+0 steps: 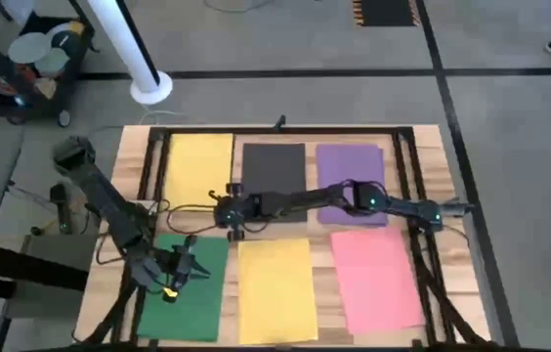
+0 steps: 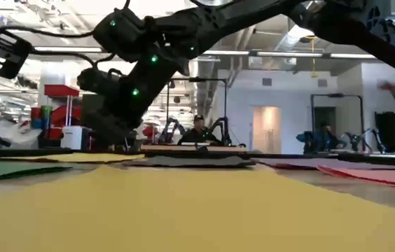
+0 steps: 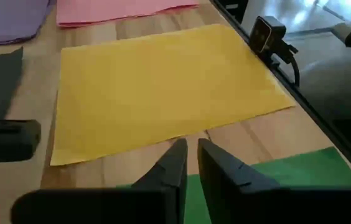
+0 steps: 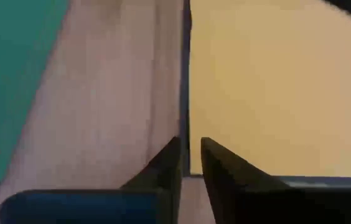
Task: Organize paper
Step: Put the yellow paper on top of the other yellow paper in the bottom center of the table
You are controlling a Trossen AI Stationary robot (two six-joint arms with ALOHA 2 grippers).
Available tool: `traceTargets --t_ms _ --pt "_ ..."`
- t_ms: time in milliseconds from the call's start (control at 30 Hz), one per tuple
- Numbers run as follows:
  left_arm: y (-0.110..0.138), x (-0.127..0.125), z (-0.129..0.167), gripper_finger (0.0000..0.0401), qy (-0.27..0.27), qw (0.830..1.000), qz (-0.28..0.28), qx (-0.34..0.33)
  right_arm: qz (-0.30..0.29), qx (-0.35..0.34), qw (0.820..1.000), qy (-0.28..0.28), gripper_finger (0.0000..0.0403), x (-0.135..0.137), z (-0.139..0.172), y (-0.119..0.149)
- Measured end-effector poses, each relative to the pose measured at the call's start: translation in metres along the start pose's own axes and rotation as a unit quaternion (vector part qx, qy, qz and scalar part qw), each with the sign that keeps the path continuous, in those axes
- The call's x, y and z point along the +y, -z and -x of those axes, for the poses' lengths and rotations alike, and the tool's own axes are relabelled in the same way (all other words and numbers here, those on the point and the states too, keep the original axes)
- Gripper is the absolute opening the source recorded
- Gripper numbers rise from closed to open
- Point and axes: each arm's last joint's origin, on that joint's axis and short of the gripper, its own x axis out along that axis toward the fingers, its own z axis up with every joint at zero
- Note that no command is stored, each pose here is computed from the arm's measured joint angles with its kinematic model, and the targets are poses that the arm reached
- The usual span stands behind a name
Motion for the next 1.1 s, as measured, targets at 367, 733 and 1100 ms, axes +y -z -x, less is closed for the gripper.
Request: traceTargets --t_ms 367,733,1100 --pt "0.0 0.0 0.0 0.0036 -0.001 1.0 -0.001 0.001 -0.004 0.006 1.0 -0.002 0.0059 -0.007 -0.002 0.003" --pt "0.001 0.001 0.0 0.0036 -0.003 1.0 -0.004 0.006 -0.013 0.003 1.0 -0.013 0.0059 -0.007 -0.002 0.003" --pt "0.001 0.001 0.0 0.0036 -0.003 1.0 -0.005 0.005 -0.029 0.015 0.999 -0.015 0.0088 -0.011 -0.004 0.007"
